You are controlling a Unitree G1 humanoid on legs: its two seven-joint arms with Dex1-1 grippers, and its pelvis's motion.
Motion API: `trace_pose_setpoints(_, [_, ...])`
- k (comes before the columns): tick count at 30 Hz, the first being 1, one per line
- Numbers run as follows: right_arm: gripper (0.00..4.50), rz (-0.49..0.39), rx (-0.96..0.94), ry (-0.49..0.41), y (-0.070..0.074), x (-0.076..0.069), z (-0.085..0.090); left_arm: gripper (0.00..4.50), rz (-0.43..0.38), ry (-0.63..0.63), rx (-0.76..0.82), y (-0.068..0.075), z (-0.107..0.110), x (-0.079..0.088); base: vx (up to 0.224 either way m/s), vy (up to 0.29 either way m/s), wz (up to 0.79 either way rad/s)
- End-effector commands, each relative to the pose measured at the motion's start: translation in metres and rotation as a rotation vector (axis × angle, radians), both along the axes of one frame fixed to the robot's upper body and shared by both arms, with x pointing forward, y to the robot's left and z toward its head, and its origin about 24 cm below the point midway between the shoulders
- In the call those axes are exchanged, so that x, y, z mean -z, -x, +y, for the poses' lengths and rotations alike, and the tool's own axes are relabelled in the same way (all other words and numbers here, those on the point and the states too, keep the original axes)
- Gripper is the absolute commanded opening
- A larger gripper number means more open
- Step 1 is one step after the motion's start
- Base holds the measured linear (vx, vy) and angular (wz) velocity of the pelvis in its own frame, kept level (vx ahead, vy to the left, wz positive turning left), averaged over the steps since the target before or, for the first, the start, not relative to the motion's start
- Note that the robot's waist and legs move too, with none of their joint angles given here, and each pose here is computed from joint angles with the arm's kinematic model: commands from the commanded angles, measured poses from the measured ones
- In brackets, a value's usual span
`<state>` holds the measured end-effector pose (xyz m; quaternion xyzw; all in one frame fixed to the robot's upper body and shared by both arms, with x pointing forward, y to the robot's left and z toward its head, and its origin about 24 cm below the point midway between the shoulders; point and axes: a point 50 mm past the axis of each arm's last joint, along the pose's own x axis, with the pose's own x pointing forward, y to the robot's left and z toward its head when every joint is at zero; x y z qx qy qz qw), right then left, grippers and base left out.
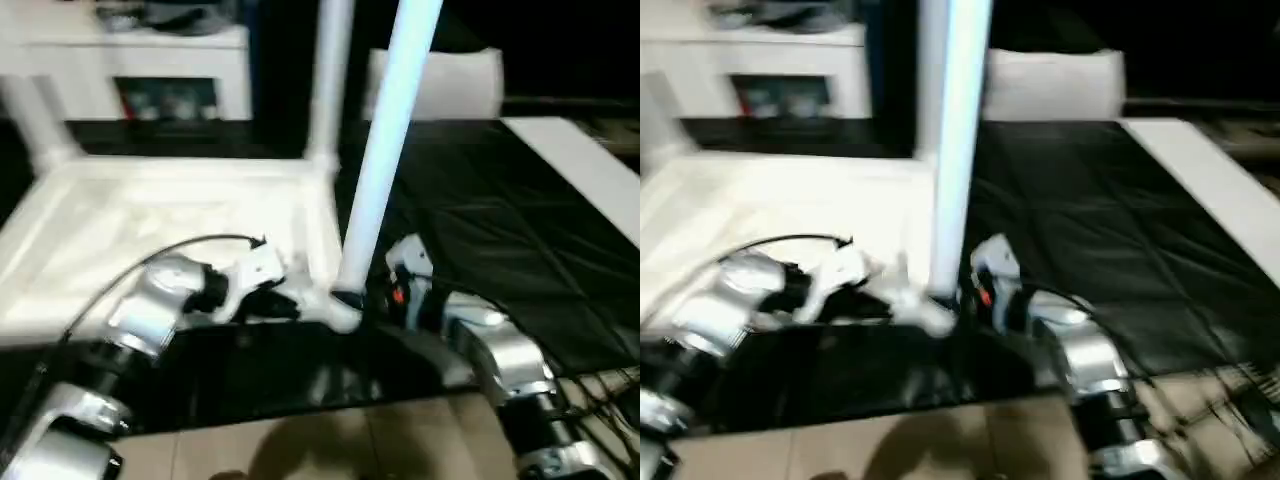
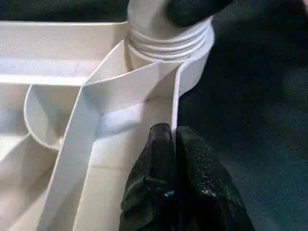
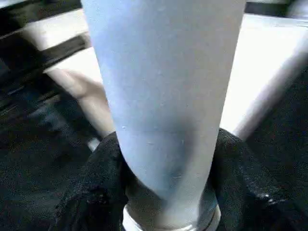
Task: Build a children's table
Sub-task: Rotate leg to tighten
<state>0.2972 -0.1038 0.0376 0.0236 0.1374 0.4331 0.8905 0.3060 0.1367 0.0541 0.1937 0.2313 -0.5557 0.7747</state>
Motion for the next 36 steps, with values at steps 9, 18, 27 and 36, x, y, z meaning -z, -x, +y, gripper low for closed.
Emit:
trace_pose_setpoints(9, [2.05,0.148,0.231,0.019,-0.016,0.009,0.064,0.00,-0.140,0.078,-0.352,-0.009,-0.046,-0.016,0.000,0.000,0.00])
trace_pose_setpoints(18, [2.93,0.067,0.192,-0.019,-0.013,0.002,0.058,0.00,-0.161,0.054,-0.306,-0.005,-0.043,-0.017,0.000,0.000,0.00])
trace_pose_setpoints(27, [3.78,-0.074,0.126,-0.009,-0.010,-0.003,0.006,0.00,-0.147,0.074,-0.119,0.001,-0.027,-0.014,0.000,0.000,0.00])
trace_pose_setpoints(36, [4.44,-0.123,-0.127,0.023,0.000,-0.017,-0.032,0.00,-0.125,-0.028,0.114,0.003,-0.005,-0.012,0.000,0.000,0.00])
